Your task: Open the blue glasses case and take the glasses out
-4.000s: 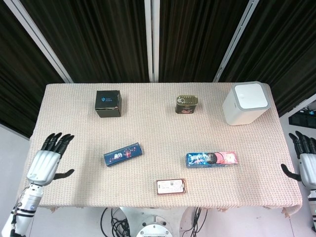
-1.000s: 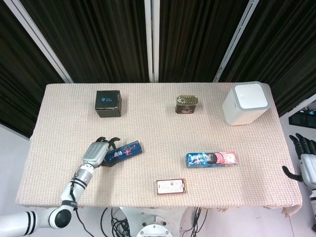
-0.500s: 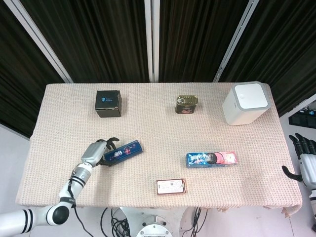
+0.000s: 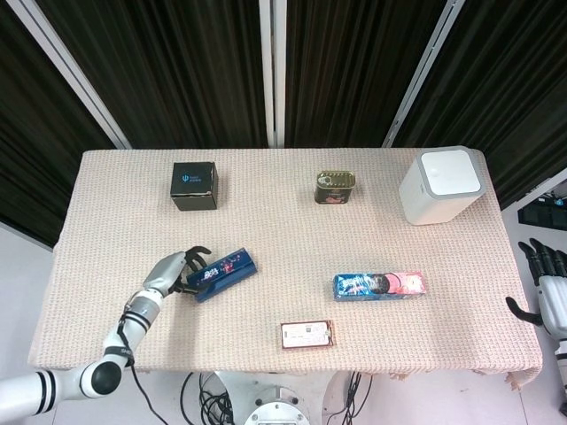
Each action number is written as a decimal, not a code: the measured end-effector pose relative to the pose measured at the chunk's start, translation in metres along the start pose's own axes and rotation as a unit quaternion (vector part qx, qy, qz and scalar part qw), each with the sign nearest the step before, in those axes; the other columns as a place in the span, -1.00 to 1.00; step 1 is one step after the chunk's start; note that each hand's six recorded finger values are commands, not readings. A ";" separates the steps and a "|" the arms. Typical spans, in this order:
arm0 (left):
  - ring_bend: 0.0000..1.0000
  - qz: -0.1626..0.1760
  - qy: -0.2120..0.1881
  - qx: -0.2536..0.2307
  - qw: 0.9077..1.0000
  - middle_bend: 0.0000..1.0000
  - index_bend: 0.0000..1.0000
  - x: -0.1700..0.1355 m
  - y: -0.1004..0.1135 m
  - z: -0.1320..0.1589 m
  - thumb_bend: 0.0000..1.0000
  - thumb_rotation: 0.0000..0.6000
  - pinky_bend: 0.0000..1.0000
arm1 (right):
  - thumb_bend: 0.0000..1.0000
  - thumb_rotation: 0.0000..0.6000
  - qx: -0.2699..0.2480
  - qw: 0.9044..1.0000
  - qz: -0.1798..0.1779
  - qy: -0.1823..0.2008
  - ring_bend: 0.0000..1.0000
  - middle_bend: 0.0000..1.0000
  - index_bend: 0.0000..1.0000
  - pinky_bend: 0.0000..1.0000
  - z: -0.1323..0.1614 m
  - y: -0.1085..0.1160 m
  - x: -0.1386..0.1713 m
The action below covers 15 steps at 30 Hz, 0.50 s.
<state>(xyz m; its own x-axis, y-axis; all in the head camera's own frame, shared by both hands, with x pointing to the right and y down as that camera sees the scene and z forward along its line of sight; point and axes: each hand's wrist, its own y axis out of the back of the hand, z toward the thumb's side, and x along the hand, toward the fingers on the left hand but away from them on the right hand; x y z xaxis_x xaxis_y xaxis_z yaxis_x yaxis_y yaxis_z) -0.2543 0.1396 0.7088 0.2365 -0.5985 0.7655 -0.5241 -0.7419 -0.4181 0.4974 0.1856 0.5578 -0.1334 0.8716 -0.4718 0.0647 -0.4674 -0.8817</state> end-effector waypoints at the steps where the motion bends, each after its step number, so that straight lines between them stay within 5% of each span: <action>1: -0.24 -0.001 0.003 -0.001 1.000 0.33 -0.54 0.000 0.000 -0.001 0.18 1.00 -0.54 | -0.61 1.00 0.000 1.000 0.000 0.000 -1.00 -1.00 -1.00 -1.00 0.000 0.000 0.000; 5: -0.28 0.000 0.014 0.002 1.000 0.19 -0.54 -0.001 0.002 -0.004 0.18 1.00 -0.48 | -0.61 1.00 0.000 1.000 0.001 0.001 -1.00 -1.00 -1.00 -1.00 0.000 -0.001 0.000; 11: -0.51 0.013 0.029 0.023 0.999 -0.39 -0.58 -0.002 0.004 -0.007 0.18 1.00 -0.32 | -0.60 1.00 -0.001 1.000 0.001 0.003 -1.00 -1.00 -1.00 -1.00 0.002 -0.001 0.000; 15: -0.53 0.032 0.048 0.026 0.998 -0.59 -0.62 -0.001 0.007 -0.010 0.18 1.00 -0.22 | -0.58 1.00 -0.001 1.000 0.002 0.003 -1.00 -1.00 -1.00 -1.00 0.001 -0.001 0.000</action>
<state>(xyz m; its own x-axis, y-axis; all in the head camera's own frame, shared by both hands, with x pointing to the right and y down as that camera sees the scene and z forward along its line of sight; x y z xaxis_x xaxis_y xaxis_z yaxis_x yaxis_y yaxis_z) -0.2665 0.1383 0.7098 0.1235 -0.6155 0.7784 -0.4926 -0.7189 -0.4904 0.4959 0.1861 0.5582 -0.1277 0.8702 -0.4758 0.0676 -0.4710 -0.8795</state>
